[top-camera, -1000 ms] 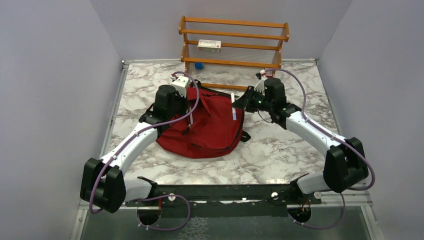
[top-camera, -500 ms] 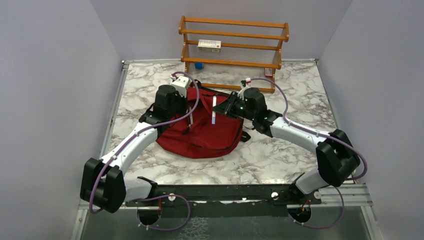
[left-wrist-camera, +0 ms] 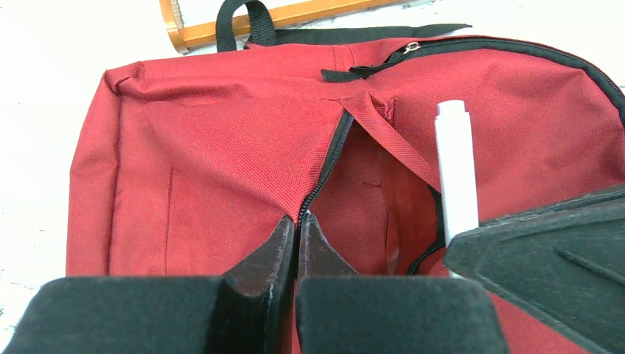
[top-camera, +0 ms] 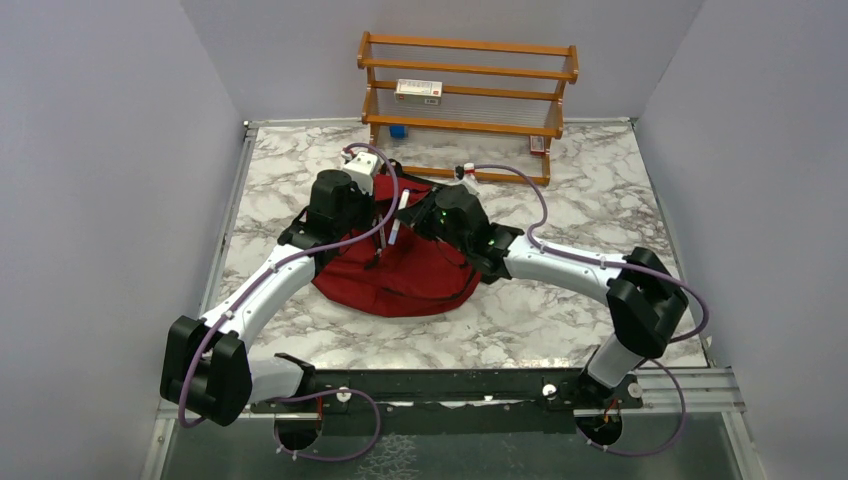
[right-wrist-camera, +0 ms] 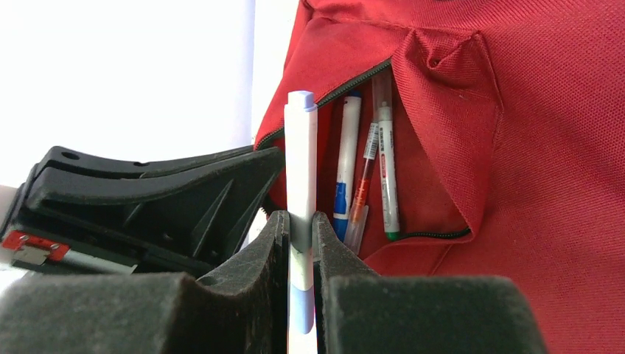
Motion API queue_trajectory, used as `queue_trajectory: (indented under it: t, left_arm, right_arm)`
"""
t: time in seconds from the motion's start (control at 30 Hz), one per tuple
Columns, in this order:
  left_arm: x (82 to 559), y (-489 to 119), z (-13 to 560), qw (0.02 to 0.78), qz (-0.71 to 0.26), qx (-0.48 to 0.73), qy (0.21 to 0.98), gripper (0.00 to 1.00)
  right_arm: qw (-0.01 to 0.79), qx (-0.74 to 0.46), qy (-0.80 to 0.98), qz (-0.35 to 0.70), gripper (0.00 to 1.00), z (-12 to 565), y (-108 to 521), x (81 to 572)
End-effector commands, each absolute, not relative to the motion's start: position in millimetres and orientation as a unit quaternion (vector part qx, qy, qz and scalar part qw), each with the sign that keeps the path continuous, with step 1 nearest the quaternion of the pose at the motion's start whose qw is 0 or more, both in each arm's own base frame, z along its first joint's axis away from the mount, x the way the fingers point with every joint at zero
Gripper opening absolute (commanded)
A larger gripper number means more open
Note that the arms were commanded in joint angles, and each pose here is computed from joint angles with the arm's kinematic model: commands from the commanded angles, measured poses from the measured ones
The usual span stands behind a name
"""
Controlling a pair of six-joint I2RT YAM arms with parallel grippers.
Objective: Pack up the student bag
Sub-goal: Place the stationery in the student bag.
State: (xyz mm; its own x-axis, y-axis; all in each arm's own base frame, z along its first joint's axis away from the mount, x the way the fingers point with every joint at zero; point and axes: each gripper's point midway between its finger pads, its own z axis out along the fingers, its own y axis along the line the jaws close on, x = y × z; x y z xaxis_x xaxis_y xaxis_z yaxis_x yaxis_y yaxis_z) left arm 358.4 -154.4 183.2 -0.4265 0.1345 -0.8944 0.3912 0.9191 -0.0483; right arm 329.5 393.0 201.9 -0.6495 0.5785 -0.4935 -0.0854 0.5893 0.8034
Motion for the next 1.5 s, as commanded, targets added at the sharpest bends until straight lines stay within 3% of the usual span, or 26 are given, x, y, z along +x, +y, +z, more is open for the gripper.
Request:
queue_trajectory:
  t: [0.0,0.33,0.83,1.17,1.47]
  left_arm:
    - [364.6,-158.8,203.8,0.535,-0.137,0.160,0.818,0.00]
    - [364.6,-158.9,203.7,0.534,-0.138,0.160,0.819,0.00]
    - [365.1,-158.9,203.6,0.534,-0.137,0.159,0.819,0.00]
    - [364.7,-158.5,205.4,0.536,-0.137,0.159,0.818,0.00]
    - [364.2,-159.8,205.1,0.535,-0.140,0.160,0.817,0.00]
  right_arm:
    - [0.401,0.193,0.808,0.386,0.01,185.6,390.7,339.3]
    - [0.440,0.174,0.800,0.369,0.00,171.0,405.5,359.0]
    - [0.399,0.119,0.819,0.395,0.01,139.3,440.9,324.0]
    - [0.407,0.094,0.819,0.394,0.01,146.9,455.4,331.9]
    - [0.439,0.090,0.811,0.376,0.18,163.3,457.8,364.4]
